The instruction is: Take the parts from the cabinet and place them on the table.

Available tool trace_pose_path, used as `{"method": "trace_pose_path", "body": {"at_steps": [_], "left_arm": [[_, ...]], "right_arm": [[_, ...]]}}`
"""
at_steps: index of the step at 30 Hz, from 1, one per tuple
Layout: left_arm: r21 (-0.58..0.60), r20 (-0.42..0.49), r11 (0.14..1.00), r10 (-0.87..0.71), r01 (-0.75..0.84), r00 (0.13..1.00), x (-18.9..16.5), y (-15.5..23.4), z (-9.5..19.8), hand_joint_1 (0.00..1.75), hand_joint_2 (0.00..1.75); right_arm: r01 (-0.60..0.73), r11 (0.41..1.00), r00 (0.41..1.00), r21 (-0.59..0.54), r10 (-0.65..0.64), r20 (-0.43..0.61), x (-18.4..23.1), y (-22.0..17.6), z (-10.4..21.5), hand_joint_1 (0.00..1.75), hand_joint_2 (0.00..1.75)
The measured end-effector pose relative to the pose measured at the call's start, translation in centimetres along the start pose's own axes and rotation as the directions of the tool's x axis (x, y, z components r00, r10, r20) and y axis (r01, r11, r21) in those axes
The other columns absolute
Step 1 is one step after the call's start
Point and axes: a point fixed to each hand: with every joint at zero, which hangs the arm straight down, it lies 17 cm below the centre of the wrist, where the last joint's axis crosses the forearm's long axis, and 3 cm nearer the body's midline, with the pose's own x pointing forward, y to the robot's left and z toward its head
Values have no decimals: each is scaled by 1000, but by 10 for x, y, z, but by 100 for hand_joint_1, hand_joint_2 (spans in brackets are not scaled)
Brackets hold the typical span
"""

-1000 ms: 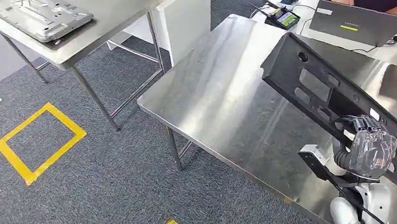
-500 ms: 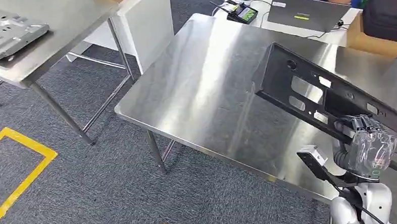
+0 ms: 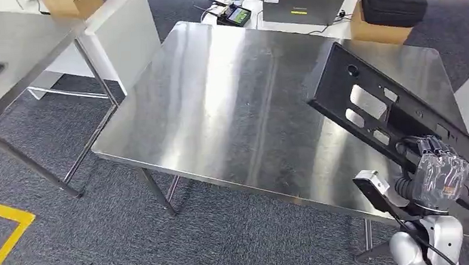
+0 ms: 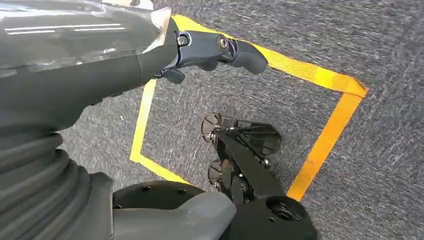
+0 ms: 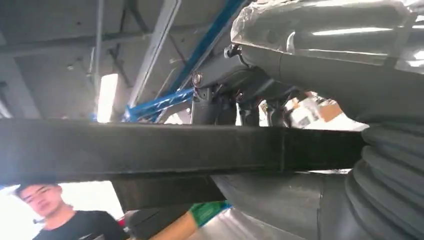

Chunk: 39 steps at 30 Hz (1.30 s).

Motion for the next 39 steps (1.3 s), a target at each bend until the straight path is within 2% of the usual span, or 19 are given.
{"method": "trace_pose_path", "body": {"at_steps": [10,23,27,31,36,39], "left_arm": [[-5,1,1000,-17,17,1000,0,0,0,0,175],[-9,3,1000,-29,29,1000,2,3,-1,0,175],[-4,4,1000,-20,20,1000,4,6,-2,0,175],[1,27,1000,1,-1,1000,14,9,-4,0,175],[-9,35,1000,22,-22,999,17,9,-5,0,175],[-8,36,1000,27,-27,999,17,9,-5,0,175]], "right_arm": [[-78,996,997,31,78,-18,-13,0,8,175,175],[-196,971,978,137,204,-42,-45,26,6,175,175],[-247,944,963,219,264,-51,-63,59,-15,175,175],[-293,914,950,282,311,-22,-63,111,-59,175,175],[-357,859,934,368,339,115,-17,173,-88,175,175],[-386,834,922,395,336,192,14,197,-89,175,175]]}}
